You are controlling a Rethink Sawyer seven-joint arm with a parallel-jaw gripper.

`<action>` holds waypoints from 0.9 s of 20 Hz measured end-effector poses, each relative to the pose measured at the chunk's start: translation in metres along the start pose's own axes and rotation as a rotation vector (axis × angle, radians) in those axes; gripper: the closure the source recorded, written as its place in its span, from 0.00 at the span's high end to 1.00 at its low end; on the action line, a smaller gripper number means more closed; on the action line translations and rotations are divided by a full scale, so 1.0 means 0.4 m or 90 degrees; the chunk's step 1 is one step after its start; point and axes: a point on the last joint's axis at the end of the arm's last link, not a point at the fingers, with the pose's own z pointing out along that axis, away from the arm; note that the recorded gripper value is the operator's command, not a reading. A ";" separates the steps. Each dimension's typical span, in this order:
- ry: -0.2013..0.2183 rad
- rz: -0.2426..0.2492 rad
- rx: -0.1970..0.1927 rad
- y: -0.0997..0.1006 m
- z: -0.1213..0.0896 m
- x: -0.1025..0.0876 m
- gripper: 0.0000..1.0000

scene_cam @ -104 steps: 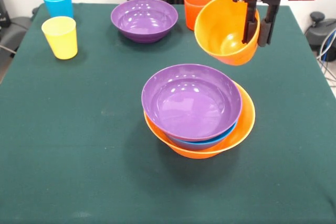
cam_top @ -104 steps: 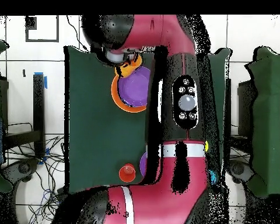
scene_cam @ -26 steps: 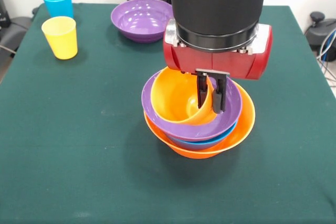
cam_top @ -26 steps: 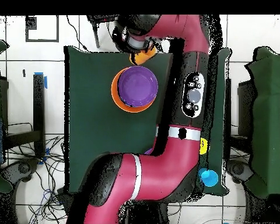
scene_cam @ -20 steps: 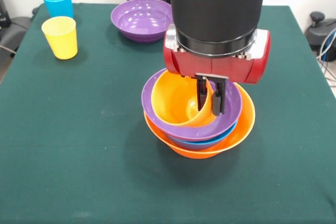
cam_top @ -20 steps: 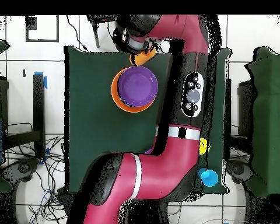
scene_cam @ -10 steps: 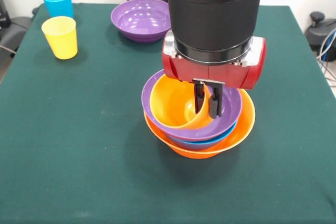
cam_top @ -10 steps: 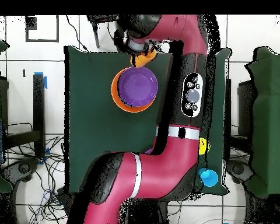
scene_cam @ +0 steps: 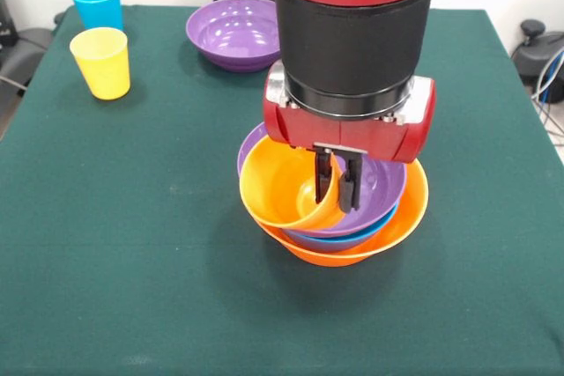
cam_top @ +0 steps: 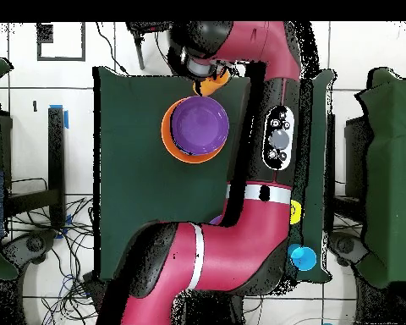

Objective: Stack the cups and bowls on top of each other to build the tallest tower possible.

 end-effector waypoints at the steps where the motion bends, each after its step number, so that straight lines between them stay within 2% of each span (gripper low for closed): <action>1: 0.000 0.000 0.000 0.000 0.001 0.000 0.00; 6: 0.003 0.001 0.000 -0.002 0.020 0.001 0.00; 13: 0.022 0.003 0.004 -0.007 0.107 0.018 0.00; 18: 0.019 -0.002 0.008 0.002 0.132 0.025 0.00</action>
